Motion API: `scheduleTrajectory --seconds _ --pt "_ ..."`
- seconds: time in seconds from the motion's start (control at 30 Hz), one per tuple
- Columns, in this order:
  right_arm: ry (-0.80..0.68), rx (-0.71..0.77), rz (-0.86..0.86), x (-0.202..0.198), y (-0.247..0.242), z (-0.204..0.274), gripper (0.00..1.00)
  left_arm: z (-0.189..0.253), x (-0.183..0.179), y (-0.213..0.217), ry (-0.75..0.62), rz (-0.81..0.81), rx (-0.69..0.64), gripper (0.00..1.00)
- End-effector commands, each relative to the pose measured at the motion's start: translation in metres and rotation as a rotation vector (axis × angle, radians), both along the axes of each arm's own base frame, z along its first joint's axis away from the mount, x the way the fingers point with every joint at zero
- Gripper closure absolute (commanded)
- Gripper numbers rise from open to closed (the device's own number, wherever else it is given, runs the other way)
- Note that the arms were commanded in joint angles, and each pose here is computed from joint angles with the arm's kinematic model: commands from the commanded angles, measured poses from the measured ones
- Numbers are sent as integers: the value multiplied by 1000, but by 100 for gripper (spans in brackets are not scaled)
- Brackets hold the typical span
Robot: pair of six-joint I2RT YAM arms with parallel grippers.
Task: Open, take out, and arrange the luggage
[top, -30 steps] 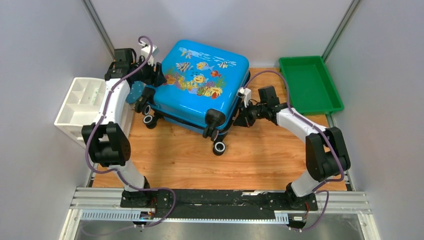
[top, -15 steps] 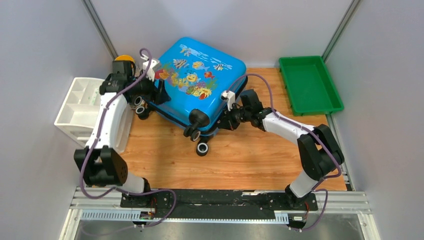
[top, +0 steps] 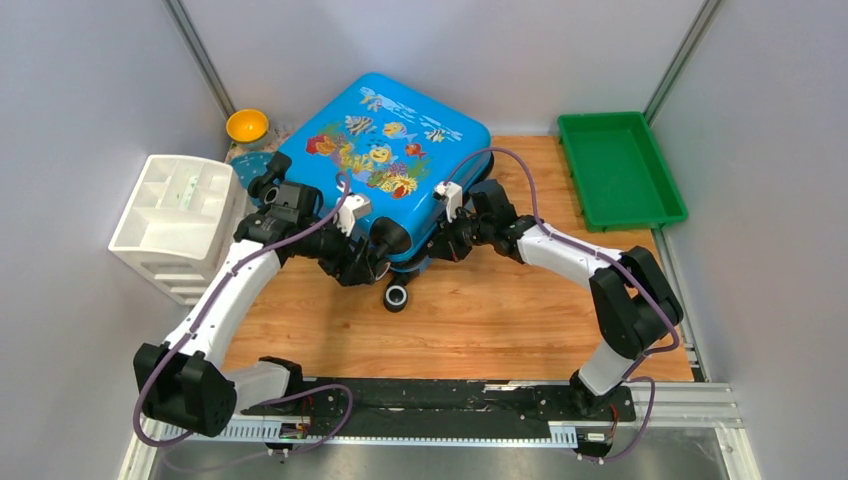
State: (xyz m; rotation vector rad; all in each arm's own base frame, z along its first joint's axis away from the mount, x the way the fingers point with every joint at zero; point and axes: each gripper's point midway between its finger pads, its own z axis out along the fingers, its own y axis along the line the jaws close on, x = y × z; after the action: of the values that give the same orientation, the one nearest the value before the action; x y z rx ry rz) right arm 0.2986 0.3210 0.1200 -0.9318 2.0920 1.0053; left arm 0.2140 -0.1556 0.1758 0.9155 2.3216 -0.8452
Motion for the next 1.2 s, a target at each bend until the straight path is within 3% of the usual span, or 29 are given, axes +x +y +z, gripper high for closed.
scheduleTrajectory --seconds 0.0,0.17,0.3,0.4,0.43,0.53,0.7,0.73,0.8,0.93,1.17 --pt "-214 88 -73 43 17 51 100 9 14 -17 -71 24 -20 16" --pt "-233 71 -109 46 12 50 100 2 14 -33 -62 50 -11 16" --pt "-251 54 -164 54 6 51 100 -12 24 -33 -106 81 96 21" --pt "-279 9 -230 64 -7 49 100 -11 31 -38 -135 65 114 36" --pt "-285 2 -242 67 -12 49 100 -11 32 -39 -143 61 124 51" --pt "-312 -28 -280 76 -36 47 100 -18 31 -40 -122 52 145 74" --pt "-316 -58 -329 90 -77 42 100 -25 28 -46 -87 43 147 87" --pt "-313 -62 -337 91 -82 41 100 -25 25 -51 -92 17 146 100" --pt "-316 -64 -351 96 -92 41 100 -28 21 -57 -112 -38 159 100" --pt "-327 -68 -361 99 -106 42 100 -40 -10 -74 -212 -301 226 100" --pt "-317 -83 -339 75 -124 40 100 -49 -63 -60 -145 -464 183 100"
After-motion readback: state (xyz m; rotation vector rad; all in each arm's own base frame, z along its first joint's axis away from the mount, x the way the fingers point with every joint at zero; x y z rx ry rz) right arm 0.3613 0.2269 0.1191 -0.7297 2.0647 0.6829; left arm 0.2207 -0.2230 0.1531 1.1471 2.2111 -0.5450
